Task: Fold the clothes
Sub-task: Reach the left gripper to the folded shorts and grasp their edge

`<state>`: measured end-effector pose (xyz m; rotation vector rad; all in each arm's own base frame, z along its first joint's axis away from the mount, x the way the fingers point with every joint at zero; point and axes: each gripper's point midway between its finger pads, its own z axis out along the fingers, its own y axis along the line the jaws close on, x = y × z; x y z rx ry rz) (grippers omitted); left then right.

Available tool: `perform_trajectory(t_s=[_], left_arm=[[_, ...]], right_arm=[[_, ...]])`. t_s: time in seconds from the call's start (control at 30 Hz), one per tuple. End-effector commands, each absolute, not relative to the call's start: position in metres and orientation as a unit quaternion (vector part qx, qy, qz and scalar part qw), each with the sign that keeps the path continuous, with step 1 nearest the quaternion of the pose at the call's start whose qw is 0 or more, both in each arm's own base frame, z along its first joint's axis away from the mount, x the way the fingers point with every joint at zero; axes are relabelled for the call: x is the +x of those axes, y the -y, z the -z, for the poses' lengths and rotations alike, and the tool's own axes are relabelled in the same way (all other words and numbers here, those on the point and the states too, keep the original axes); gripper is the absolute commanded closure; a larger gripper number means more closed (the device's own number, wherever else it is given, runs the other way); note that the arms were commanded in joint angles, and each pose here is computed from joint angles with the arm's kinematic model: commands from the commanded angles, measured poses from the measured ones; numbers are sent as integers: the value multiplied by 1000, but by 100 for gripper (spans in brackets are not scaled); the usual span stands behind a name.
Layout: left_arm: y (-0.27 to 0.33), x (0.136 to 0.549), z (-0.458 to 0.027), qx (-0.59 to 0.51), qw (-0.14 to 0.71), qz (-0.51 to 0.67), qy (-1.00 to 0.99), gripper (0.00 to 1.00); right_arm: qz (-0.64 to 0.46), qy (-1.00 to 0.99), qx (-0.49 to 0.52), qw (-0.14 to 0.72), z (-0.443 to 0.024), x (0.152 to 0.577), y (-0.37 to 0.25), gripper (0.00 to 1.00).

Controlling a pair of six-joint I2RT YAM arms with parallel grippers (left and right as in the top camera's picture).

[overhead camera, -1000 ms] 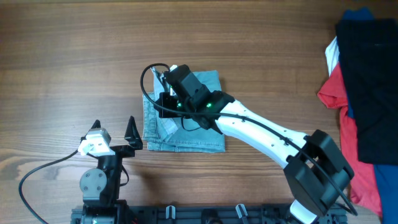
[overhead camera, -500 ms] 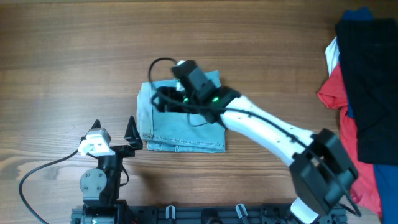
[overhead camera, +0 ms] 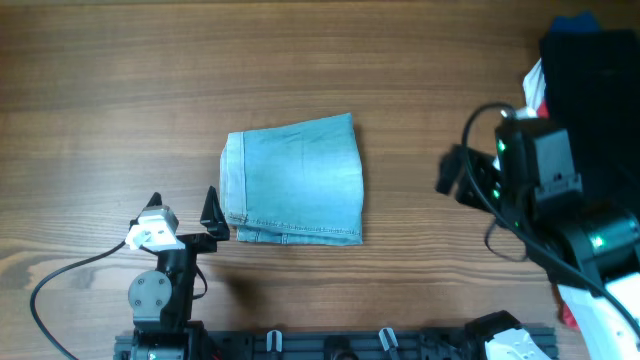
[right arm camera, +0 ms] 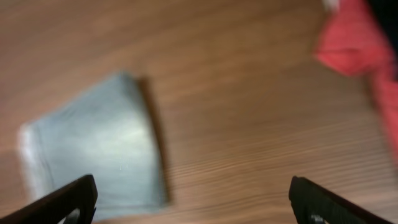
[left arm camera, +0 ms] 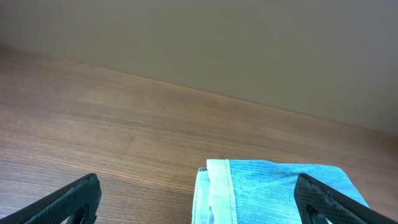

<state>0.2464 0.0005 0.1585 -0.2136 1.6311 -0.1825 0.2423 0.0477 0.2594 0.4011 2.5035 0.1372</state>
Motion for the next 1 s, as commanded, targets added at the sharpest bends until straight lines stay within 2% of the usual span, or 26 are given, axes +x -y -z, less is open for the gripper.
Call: perform_trajectory(t_s=[0.0, 0.1, 0.2, 0.37, 0.43, 0.5, 0.6, 0.7, 0.77, 0.83, 0.97], left_arm=[[30, 244, -163, -30, 676, 142, -723, 0], [99, 216, -187, 98, 648, 320, -684, 0], [121, 195, -210, 137, 630, 403, -650, 0], [122, 175, -295, 179, 676, 381, -604, 0], [122, 182, -317, 174, 651, 370, -640, 0], [116, 203, -324, 126, 592, 365, -707, 0], [116, 244, -333, 111, 528, 356, -763, 0], [151, 244, -347, 172, 462, 481, -725, 1], [145, 261, -339, 125, 456, 458, -753, 1], [126, 278, -317, 46, 455, 326, -827, 1], [146, 277, -296, 67, 434, 180, -880, 0]], right_arm=[[21, -931, 184, 313, -263, 233, -16, 0], [28, -935, 183, 304, -258, 236, -16, 0], [31, -937, 182, 297, -253, 245, -20, 0], [38, -938, 182, 292, -240, 274, -27, 0], [36, -937, 182, 296, -234, 291, -33, 0], [34, -936, 182, 299, -228, 306, -37, 0], [35, -937, 188, 293, -217, 320, -38, 0], [32, -942, 186, 278, -208, 323, -42, 0], [32, -942, 184, 279, -207, 326, -42, 0], [33, -941, 179, 286, -209, 331, -39, 0], [27, -934, 208, 291, -210, 337, -23, 0]])
